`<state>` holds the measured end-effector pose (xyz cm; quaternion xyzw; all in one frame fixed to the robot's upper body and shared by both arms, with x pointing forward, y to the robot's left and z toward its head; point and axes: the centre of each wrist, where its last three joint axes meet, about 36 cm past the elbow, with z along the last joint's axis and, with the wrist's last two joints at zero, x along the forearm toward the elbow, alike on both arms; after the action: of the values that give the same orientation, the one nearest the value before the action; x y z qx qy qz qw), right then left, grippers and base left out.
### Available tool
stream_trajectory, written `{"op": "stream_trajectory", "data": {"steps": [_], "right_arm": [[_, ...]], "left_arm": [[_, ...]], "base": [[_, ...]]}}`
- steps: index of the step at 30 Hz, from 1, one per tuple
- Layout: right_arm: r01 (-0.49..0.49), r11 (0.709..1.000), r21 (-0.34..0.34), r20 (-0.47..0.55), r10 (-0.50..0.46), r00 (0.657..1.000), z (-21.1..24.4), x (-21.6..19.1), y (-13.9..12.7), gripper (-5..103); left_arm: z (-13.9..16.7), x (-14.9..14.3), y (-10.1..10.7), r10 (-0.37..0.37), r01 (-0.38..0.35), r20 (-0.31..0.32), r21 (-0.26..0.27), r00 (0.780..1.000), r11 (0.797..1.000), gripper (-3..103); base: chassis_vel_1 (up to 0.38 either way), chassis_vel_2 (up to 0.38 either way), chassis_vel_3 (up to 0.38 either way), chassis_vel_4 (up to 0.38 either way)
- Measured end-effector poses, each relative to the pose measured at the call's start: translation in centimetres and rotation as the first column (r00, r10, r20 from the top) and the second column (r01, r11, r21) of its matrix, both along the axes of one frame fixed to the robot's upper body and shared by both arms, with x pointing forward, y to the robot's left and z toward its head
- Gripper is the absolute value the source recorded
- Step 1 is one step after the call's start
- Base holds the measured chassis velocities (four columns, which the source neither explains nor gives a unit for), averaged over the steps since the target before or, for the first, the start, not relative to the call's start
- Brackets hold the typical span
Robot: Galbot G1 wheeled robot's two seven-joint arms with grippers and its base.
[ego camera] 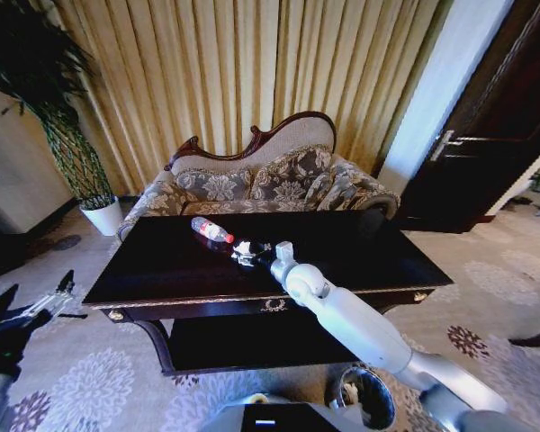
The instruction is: Move to the front of the table and place the trash on the table into the trash bin.
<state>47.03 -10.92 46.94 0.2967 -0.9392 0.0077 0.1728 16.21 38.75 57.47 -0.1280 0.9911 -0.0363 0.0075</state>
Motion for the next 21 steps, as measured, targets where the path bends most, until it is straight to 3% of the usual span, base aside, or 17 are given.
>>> {"op": "stream_trajectory", "data": {"steps": [2, 9, 11, 13, 16, 17, 21], "right_arm": [[0.001, 1.0, -0.001, 0.0, -0.001, 1.0, -0.1, -0.1, 0.0, 74], [0.02, 1.0, -0.002, 0.008, -0.019, 1.0, -0.4, -0.4, -0.5, 40], [0.022, 1.0, 0.0, 0.01, -0.022, 1.0, -0.3, -0.4, -0.6, 40], [0.028, 1.0, 0.004, 0.013, -0.028, 1.0, -0.2, -0.5, -0.7, 30], [0.032, 0.999, 0.005, 0.014, -0.032, 0.999, -0.1, -0.6, -0.9, 25], [0.035, 0.999, 0.006, 0.015, -0.035, 0.999, -0.1, -0.7, -1.0, 14], [0.043, 0.999, 0.011, 0.019, -0.043, 0.999, 0.1, -0.9, -1.4, 4]], "left_arm": [[0.0, 0.0, 0.0, 0.0, 0.0, 0.001, 0.0, 1.0, 1.0, 100], [0.0, 0.2, 0.0, -0.006, 0.006, 0.011, 0.0, 1.0, 1.0, 100], [0.1, 0.2, 0.0, -0.007, 0.007, 0.011, 0.0, 1.0, 1.0, 100], [0.1, 0.2, 0.0, -0.008, 0.008, 0.012, 0.0, 1.0, 1.0, 100], [0.1, 0.3, 0.0, -0.009, 0.009, 0.012, -0.001, 1.0, 1.0, 100], [0.0, 0.3, -0.1, -0.01, 0.01, 0.013, -0.002, 1.0, 1.0, 100], [0.0, 0.3, -0.1, -0.011, 0.011, 0.013, -0.002, 1.0, 1.0, 100]], "base": [[0.0, 0.0, 0.0, 0.0], [0.0, 0.0, 0.0, 0.0], [0.0, 0.0, 0.0, 0.0], [0.0, 0.0, 0.0, 0.0], [0.0, 0.0, 0.0, 0.0], [0.0, 0.0, 0.0, 0.0], [0.0, 0.0, 0.0, 0.0]]}}
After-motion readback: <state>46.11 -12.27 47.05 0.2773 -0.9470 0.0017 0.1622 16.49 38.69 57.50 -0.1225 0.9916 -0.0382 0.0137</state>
